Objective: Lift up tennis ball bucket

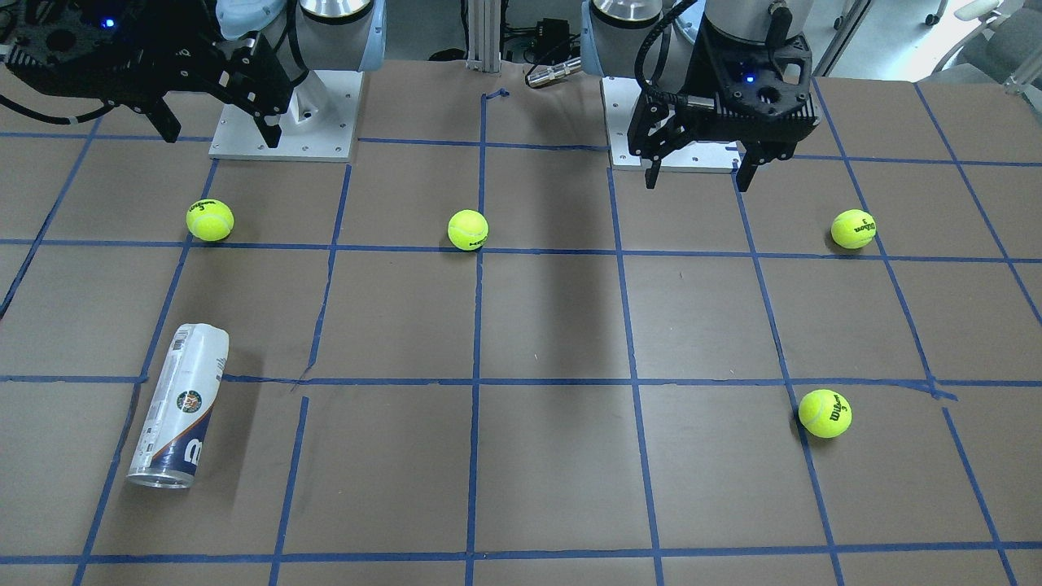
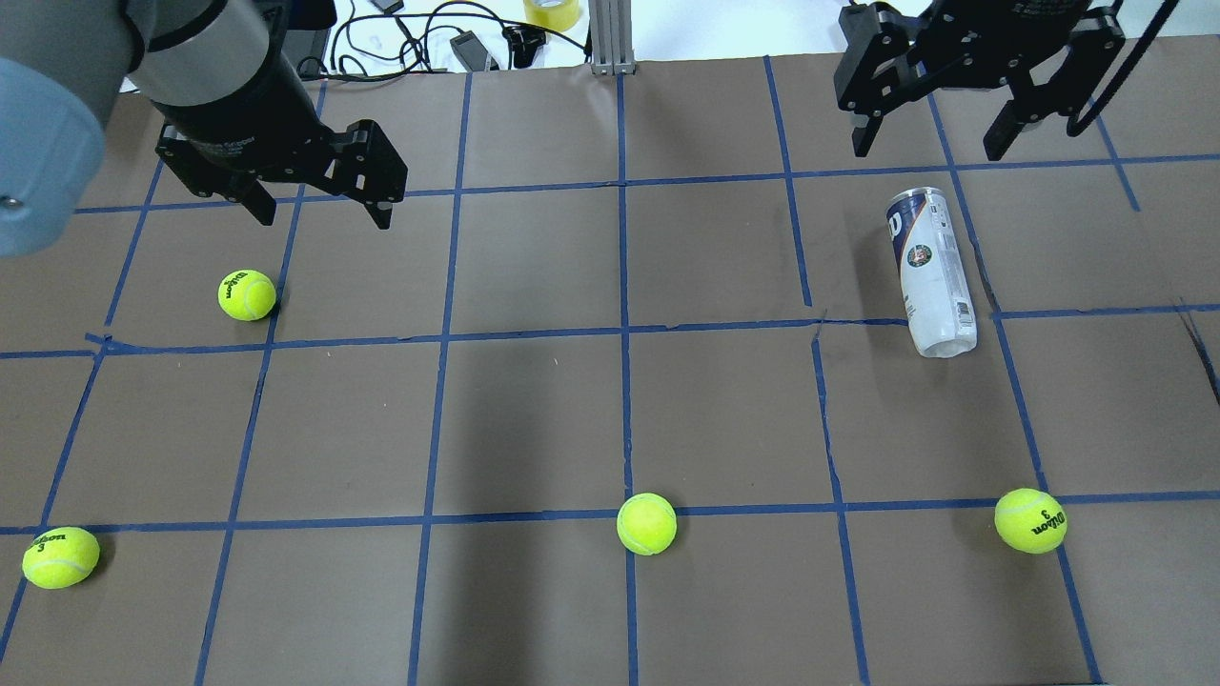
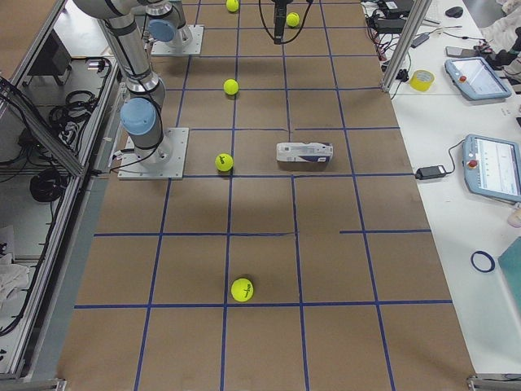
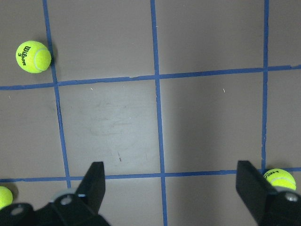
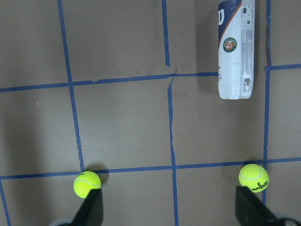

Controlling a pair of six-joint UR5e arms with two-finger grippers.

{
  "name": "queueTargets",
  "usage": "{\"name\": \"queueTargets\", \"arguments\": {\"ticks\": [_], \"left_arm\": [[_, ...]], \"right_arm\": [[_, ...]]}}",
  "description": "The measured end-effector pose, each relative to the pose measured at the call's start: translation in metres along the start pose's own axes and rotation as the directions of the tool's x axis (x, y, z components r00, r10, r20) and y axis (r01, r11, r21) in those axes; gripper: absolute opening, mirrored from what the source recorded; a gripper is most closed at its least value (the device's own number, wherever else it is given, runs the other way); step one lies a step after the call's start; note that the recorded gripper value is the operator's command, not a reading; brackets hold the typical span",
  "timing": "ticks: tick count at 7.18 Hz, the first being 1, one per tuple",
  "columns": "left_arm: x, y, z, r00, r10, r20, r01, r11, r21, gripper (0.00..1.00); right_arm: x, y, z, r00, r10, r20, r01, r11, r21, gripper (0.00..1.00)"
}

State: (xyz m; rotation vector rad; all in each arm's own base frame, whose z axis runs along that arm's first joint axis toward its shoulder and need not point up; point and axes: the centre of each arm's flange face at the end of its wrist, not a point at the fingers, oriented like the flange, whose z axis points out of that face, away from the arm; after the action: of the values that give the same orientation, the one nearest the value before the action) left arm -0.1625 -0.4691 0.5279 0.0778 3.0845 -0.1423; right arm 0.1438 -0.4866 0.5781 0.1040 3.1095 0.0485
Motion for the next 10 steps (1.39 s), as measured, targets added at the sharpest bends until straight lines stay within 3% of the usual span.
{"name": "queueTargets", "arguments": {"ticks": [7, 10], "left_arm": [[0.0, 0.0, 0.0, 1.0, 0.0, 0.0, 0.0, 1.0, -0.002, 1.0], [0.0, 0.0, 0.0, 1.0, 0.0, -0.001, 0.0, 1.0, 0.0, 1.0]], "right_arm": [[0.003, -0.004, 0.01, 1.0, -0.025, -0.018, 0.024, 1.0, -0.009, 1.0], [0.013, -0.025, 0.011, 0.998, 0.003, -0.066, 0.001, 0.998, 0.064, 1.0]]}}
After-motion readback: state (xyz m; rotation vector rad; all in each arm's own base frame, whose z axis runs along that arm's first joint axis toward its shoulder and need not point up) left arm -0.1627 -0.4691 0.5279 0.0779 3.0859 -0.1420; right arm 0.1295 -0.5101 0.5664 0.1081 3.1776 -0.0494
